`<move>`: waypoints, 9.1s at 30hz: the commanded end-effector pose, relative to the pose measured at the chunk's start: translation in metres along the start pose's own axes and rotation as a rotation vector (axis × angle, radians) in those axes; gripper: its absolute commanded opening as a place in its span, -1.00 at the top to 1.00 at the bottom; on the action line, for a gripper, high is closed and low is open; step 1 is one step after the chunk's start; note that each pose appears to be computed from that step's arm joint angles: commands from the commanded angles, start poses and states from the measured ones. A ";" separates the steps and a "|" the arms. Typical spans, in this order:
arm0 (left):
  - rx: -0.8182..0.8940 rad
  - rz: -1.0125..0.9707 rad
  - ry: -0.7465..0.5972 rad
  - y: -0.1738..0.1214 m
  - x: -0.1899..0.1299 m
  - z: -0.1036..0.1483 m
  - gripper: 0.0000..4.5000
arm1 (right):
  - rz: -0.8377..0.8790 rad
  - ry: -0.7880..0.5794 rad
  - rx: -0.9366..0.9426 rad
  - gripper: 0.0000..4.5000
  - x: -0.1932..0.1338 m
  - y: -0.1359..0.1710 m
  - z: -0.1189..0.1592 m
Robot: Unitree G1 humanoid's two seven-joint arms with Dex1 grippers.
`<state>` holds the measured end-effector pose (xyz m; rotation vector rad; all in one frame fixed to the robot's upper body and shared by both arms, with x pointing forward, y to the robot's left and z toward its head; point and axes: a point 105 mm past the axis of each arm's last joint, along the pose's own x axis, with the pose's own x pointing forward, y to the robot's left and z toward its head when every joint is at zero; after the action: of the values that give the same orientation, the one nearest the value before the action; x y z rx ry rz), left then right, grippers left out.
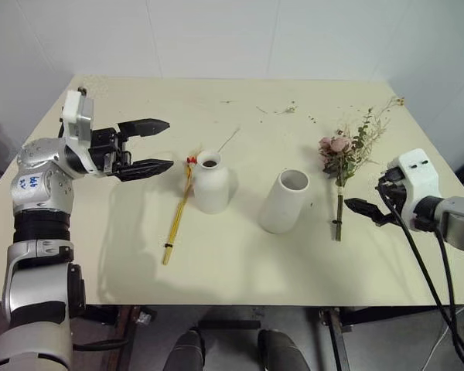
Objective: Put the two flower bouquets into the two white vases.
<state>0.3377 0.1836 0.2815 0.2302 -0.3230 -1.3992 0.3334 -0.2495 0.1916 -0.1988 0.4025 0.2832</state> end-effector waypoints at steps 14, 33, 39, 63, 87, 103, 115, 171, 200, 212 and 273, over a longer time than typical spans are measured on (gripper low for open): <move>0.038 -0.148 0.061 -0.013 0.011 0.023 -1.00 | -0.050 0.011 0.123 -0.96 0.069 -0.013 0.010; 0.025 -0.131 0.089 -0.011 0.012 0.016 -1.00 | -0.215 -0.265 0.125 0.99 0.060 -0.043 0.067; 0.011 -0.156 0.070 -0.012 0.015 0.016 -1.00 | -0.160 -0.618 0.030 0.99 0.017 -0.020 0.142; -0.017 -0.174 0.058 -0.006 0.022 0.011 -1.00 | 0.377 -1.126 0.143 0.99 -0.052 0.127 0.158; -0.003 -0.159 0.060 -0.001 0.024 0.010 -1.00 | 0.405 -0.986 0.197 0.83 -0.013 0.129 0.091; 0.024 -0.107 0.039 0.004 0.024 0.013 -1.00 | 0.516 -0.666 -0.225 -0.97 -0.079 0.114 0.056; 0.037 0.545 0.059 0.054 -0.015 0.002 -1.00 | 0.622 -0.569 -0.282 -0.97 -0.109 0.114 0.071; -0.613 0.748 1.004 -0.040 0.002 -0.140 -0.34 | 0.795 -0.462 -0.273 -1.00 -0.094 0.118 0.064; 0.029 1.066 0.121 0.098 -0.001 0.008 0.99 | 0.707 -0.518 -0.264 -1.00 -0.095 0.114 0.061; -0.057 0.604 -0.498 0.073 0.055 0.077 0.99 | 0.752 -0.563 -0.249 -1.00 -0.104 0.125 0.060; -0.109 0.201 -0.112 0.009 0.035 0.011 -0.99 | 0.666 -0.563 -0.231 -1.00 -0.110 0.120 0.053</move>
<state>0.3568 0.1448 0.2829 -0.0075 -0.2837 -1.2110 0.2216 -0.1447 0.2597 -0.1575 -0.1055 1.0244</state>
